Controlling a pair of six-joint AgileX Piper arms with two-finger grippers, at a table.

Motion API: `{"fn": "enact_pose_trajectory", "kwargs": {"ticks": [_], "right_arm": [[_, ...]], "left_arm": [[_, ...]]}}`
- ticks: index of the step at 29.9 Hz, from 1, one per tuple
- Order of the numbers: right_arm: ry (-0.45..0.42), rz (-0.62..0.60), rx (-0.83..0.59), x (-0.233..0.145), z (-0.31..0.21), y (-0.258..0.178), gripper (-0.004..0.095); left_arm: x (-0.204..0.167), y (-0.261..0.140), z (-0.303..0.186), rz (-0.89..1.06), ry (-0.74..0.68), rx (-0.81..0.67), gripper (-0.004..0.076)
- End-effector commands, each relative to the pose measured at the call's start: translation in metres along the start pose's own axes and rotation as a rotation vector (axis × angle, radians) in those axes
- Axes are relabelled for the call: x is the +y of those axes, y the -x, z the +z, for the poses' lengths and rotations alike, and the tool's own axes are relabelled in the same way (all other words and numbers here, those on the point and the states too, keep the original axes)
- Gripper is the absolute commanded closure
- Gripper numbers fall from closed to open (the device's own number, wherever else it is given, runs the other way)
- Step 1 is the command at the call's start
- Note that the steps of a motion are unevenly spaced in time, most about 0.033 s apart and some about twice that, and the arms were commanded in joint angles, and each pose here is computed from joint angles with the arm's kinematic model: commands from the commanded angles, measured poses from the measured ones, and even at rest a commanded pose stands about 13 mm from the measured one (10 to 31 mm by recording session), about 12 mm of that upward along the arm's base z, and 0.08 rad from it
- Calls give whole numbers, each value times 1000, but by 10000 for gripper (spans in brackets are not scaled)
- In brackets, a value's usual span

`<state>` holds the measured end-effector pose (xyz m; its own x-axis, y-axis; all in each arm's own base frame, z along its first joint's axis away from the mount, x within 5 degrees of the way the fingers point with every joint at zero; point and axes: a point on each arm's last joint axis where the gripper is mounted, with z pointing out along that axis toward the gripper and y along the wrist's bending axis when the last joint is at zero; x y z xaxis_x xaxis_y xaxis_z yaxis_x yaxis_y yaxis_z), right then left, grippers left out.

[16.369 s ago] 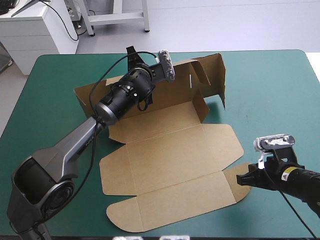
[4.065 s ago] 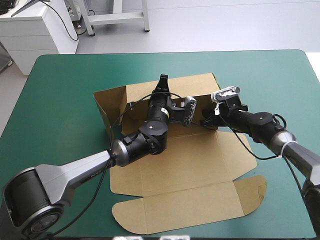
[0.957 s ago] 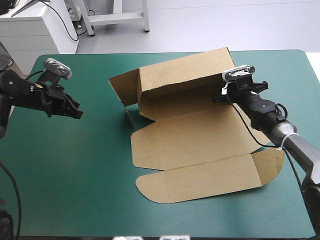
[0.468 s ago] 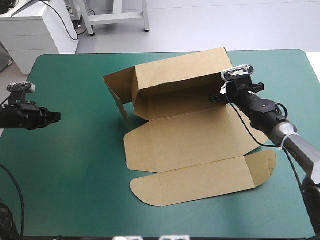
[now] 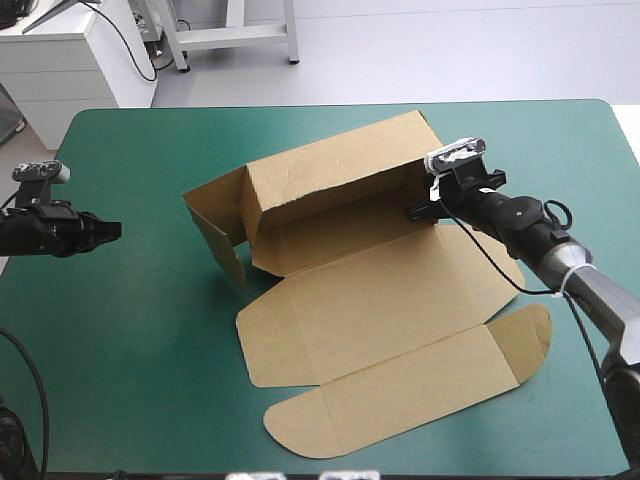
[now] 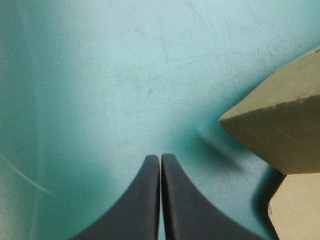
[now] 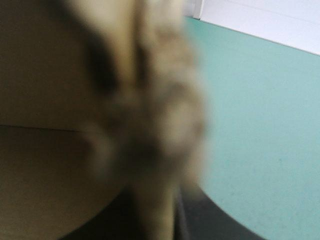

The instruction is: Fold the box

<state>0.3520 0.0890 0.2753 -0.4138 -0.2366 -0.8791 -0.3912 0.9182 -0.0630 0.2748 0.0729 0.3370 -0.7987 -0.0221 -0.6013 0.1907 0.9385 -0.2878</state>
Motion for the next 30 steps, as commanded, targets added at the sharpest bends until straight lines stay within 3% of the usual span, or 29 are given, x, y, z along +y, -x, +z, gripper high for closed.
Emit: {"fn": "enact_pose_trajectory", "kwargs": {"ticks": [1,9,16,30], "right_arm": [[17,47,-20,-1,-13,19,922],[31,201,96,-6,-29,53,921],[-17,220,192,-13,-55,88,921],[-42,243,582,-11,-79,68,922]], "left_arm": [[-12,10,-16,10,-18,-98,731],[-13,9,-16,9,-28,-93,731],[-16,10,-16,-4,-61,-101,731],[-24,14,-18,-23,-157,-146,731]]}}
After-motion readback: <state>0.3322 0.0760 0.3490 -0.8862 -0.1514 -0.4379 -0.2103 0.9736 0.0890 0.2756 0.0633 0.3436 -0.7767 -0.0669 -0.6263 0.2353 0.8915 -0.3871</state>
